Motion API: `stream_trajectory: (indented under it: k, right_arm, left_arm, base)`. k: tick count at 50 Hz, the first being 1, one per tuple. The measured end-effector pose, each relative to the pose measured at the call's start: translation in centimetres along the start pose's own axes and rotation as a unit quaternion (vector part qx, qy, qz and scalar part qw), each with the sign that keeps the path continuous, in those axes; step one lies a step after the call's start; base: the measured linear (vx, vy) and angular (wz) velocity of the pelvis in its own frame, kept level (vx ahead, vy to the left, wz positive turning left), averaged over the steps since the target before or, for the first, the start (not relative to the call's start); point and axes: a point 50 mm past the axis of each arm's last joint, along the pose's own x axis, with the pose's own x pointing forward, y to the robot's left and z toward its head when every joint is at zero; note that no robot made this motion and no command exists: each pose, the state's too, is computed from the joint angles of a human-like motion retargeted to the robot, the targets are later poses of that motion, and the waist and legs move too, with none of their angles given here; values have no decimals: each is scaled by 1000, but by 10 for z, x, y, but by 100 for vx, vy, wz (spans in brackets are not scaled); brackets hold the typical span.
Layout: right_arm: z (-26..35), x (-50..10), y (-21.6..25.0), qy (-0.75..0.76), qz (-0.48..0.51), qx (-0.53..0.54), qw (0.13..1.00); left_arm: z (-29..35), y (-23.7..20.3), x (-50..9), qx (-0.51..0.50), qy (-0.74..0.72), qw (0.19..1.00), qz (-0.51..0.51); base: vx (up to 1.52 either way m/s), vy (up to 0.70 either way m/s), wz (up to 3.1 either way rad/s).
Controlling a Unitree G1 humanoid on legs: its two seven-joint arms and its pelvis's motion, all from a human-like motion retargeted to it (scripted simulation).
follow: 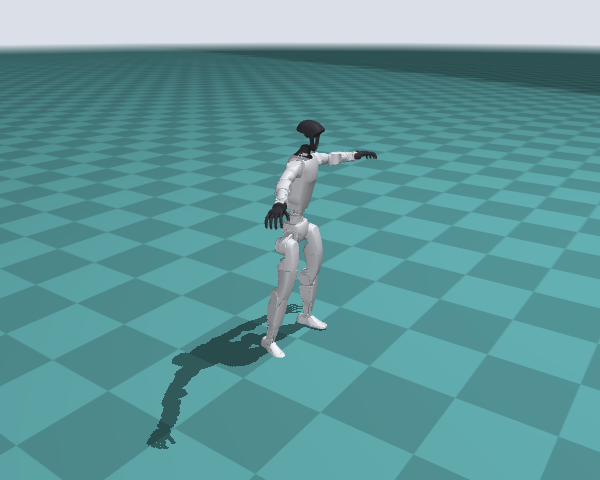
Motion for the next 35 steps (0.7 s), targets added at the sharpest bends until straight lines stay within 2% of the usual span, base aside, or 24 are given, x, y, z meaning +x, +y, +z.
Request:
stream_trajectory:
  k: [7, 13, 19, 25, 30, 35]
  right_arm:
    - [76, -2, -19, -108, -34, -88, 990]
    - [160, -21, -42, -219, -79, -129, 964]
    - [264, -73, -70, -347, -143, -144, 916]
    - [348, -150, -85, -460, -186, -141, 856]
    - [386, -202, -90, -516, -183, -124, 828]
    - [396, -219, -90, -531, -177, -119, 820]
  left_arm:
    - [-85, -47, -25, 28, 110, 992, -50]
    - [-155, -45, -53, 45, 211, 973, -86]
    - [-214, -22, -86, -58, 302, 951, -18]
    - [-273, -20, -138, -203, 422, 881, 57]
    - [-301, -46, -179, -226, 494, 840, 19]
    - [-299, -77, -189, -216, 500, 837, -44]
  base:
    - [5, -1, 111]
    - [6, 0, 67]
    - [5, 1, 46]
    - [3, 2, 48]
    - [2, 3, 64]
    - [2, 4, 69]
